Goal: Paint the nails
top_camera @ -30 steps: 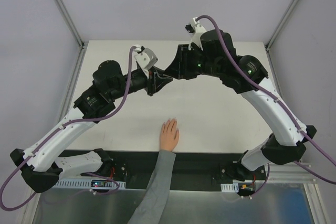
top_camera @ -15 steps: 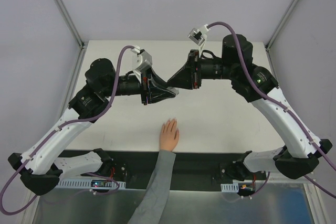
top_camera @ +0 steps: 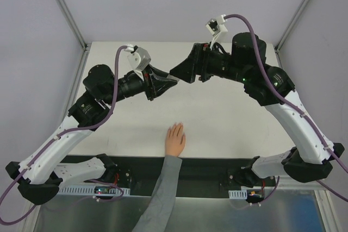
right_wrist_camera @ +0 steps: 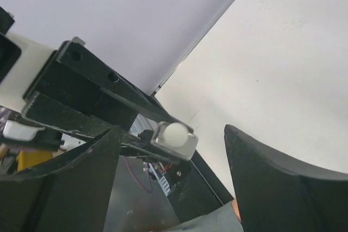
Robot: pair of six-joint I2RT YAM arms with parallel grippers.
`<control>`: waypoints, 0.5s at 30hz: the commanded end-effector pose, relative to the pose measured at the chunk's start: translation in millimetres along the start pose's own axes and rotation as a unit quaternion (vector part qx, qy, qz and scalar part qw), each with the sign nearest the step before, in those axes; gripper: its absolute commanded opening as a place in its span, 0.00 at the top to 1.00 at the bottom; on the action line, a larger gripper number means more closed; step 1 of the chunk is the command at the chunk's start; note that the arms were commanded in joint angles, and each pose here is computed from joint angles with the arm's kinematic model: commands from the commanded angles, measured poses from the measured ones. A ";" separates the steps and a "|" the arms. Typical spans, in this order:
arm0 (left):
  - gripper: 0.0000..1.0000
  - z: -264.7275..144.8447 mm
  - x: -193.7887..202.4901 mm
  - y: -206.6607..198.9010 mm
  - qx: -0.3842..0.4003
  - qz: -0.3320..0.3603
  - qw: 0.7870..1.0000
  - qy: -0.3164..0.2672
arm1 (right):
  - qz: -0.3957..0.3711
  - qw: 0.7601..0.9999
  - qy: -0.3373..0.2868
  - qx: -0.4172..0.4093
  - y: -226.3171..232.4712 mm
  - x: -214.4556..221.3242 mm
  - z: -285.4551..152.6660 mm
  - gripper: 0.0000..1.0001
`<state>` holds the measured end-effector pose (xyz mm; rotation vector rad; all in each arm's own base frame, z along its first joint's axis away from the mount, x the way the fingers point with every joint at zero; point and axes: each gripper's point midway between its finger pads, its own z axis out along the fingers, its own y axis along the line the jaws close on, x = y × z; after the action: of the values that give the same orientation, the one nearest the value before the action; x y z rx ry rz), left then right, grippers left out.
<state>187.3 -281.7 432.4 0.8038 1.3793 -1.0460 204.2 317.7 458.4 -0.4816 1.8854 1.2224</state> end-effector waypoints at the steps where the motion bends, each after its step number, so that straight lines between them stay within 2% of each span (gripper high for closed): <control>1: 1.00 0.4 -12.6 34.4 -0.092 0.033 0.995 -0.030 | 0.022 0.993 -0.043 0.107 -16.3 -19.8 -5.9 0.27; 7: 1.00 5.7 -10.5 36.5 -0.090 0.032 0.995 -0.025 | 0.009 0.990 -0.042 0.132 -18.4 -19.6 2.2 0.46; 15: 1.00 3.2 -10.5 35.6 -0.090 0.037 0.995 -0.026 | 0.012 0.990 -0.031 0.139 -22.4 -14.1 9.9 0.52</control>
<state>223.5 -275.0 418.5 0.7025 1.4448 -0.8848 231.2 317.7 438.5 -0.2996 2.0149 0.9501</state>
